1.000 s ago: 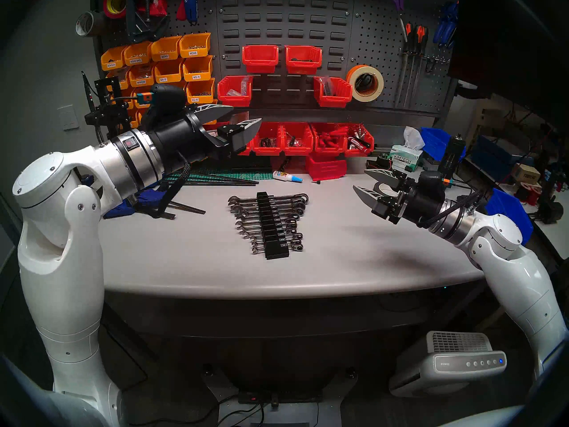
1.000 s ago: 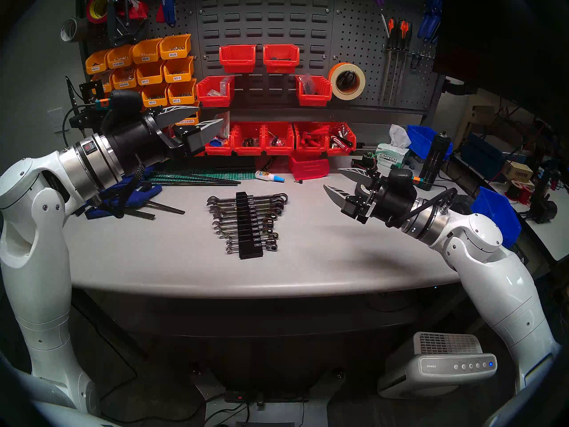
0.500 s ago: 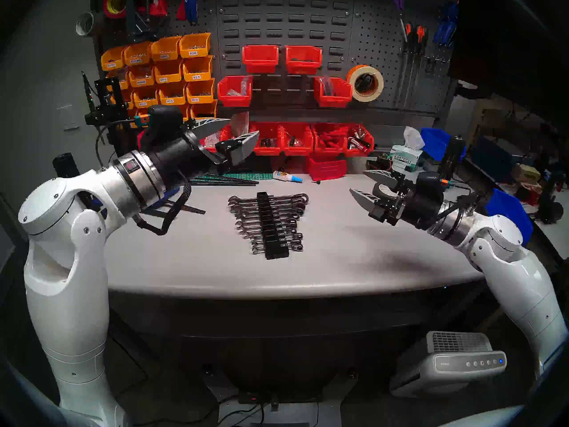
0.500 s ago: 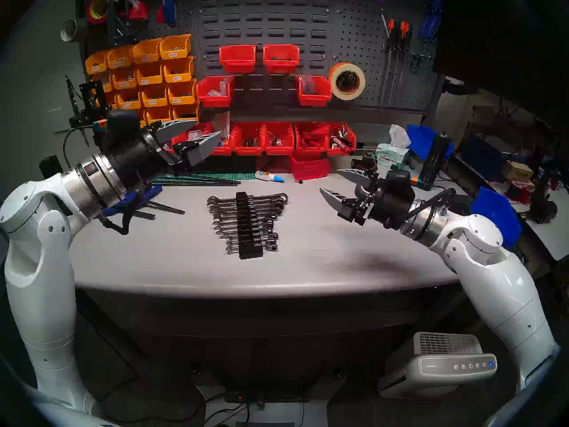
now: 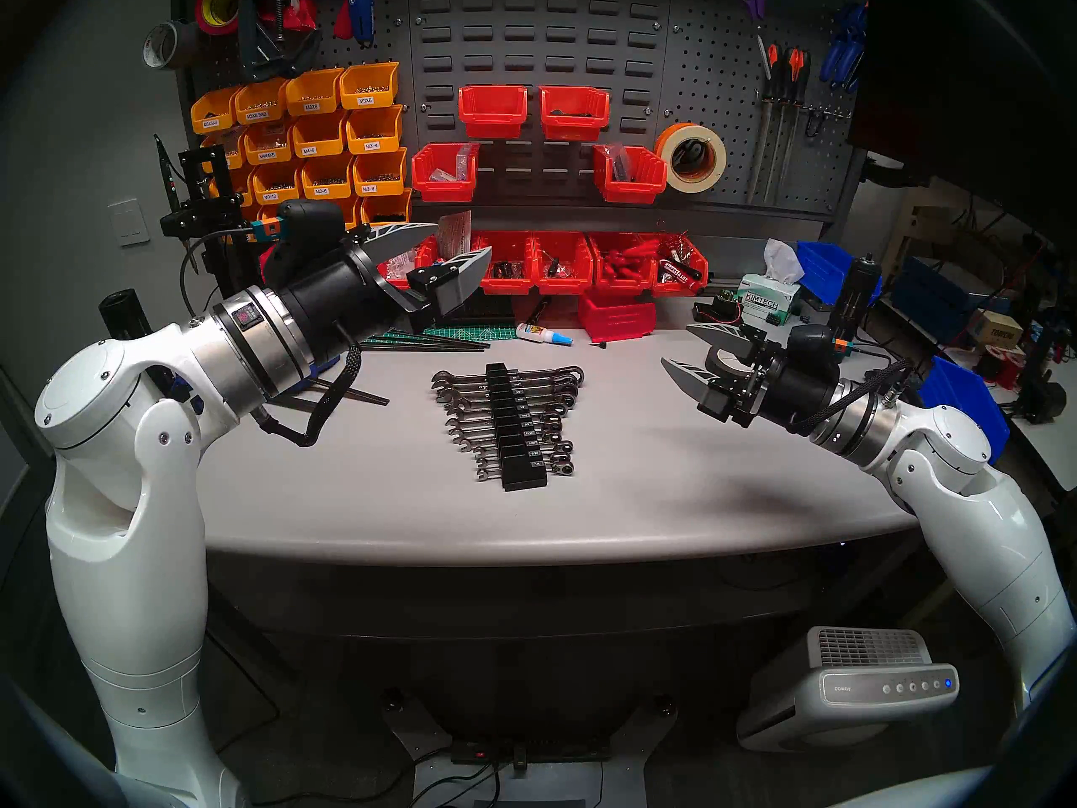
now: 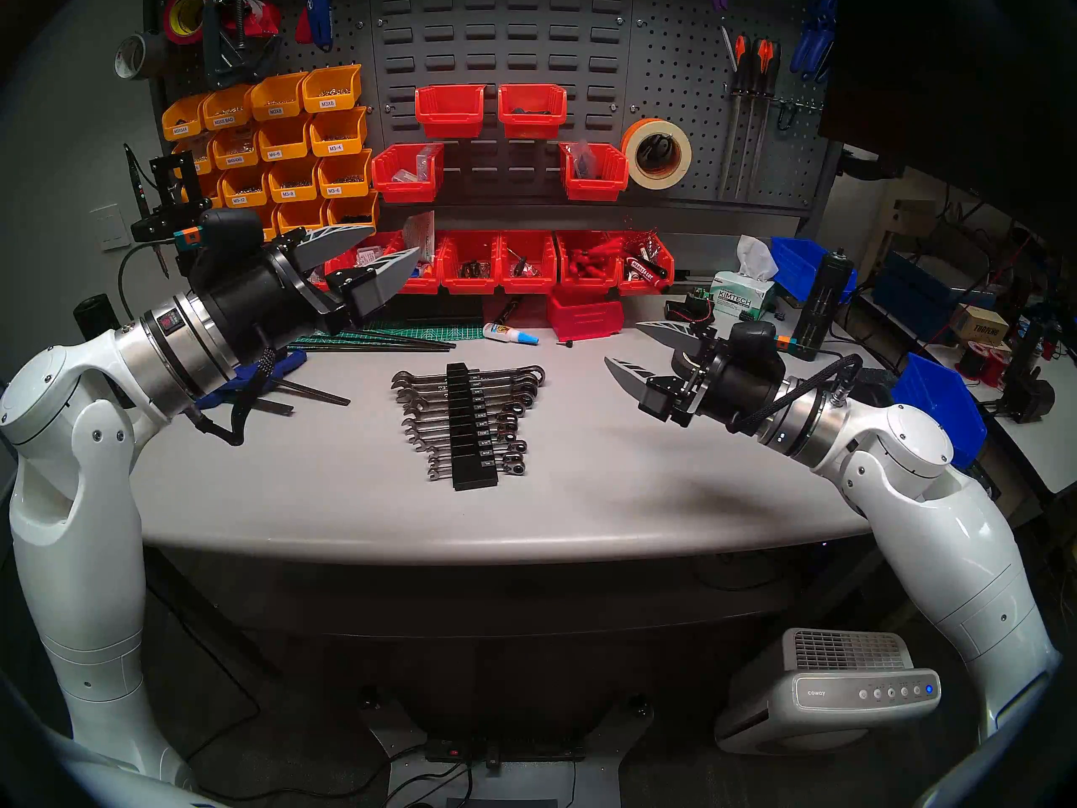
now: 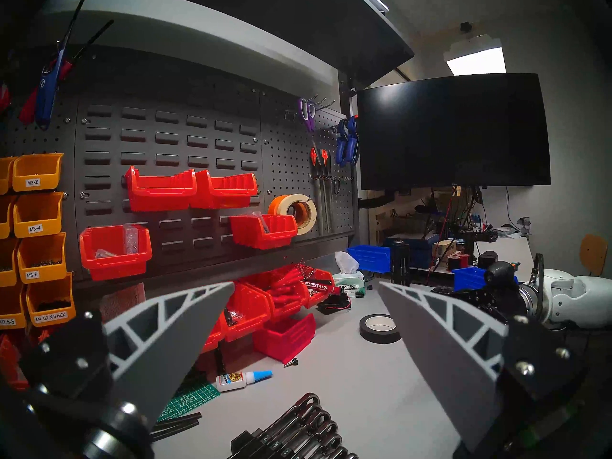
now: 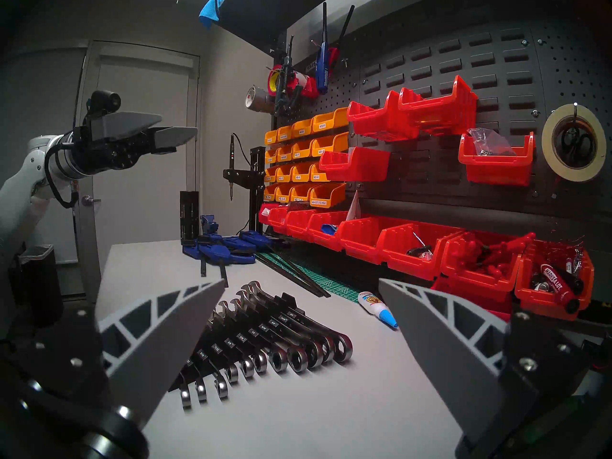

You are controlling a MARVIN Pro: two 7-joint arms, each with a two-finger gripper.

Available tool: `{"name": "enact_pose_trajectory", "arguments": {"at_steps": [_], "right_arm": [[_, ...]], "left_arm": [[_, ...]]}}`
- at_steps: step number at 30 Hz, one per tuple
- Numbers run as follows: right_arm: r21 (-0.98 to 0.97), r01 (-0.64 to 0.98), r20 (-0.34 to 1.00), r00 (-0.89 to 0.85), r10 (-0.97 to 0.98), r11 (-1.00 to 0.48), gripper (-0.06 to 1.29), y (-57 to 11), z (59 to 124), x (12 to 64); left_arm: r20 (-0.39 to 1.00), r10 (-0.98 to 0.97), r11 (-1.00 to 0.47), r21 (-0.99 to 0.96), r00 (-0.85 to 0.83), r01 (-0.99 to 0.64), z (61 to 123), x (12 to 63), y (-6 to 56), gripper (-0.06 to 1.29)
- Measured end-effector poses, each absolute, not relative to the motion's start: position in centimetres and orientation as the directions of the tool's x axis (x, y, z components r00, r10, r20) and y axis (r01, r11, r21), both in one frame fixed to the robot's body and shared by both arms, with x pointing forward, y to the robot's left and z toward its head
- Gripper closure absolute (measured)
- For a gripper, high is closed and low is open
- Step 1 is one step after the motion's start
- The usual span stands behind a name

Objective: Put the wrenches on the table into the correct slot in the case

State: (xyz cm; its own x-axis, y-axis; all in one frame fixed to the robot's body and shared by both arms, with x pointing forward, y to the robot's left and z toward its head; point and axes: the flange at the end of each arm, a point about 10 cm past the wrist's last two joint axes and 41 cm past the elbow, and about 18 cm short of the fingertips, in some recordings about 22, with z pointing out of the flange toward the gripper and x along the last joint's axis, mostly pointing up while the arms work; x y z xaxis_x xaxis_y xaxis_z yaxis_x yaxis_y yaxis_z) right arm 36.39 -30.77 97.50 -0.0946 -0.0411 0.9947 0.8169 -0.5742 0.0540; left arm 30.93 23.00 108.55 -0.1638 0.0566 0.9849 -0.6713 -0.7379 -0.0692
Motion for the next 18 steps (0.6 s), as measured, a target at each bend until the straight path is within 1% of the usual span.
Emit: {"name": "enact_pose_trajectory", "arguments": {"at_steps": [18], "right_arm": [[0.054,0.817,0.995,-0.094,-0.041,-0.573,0.01,-30.77,97.5,36.35]], "left_arm": [[0.984,0.059,-0.738,-0.069,-0.166,-0.672,108.54,30.91,23.01,0.05]]}}
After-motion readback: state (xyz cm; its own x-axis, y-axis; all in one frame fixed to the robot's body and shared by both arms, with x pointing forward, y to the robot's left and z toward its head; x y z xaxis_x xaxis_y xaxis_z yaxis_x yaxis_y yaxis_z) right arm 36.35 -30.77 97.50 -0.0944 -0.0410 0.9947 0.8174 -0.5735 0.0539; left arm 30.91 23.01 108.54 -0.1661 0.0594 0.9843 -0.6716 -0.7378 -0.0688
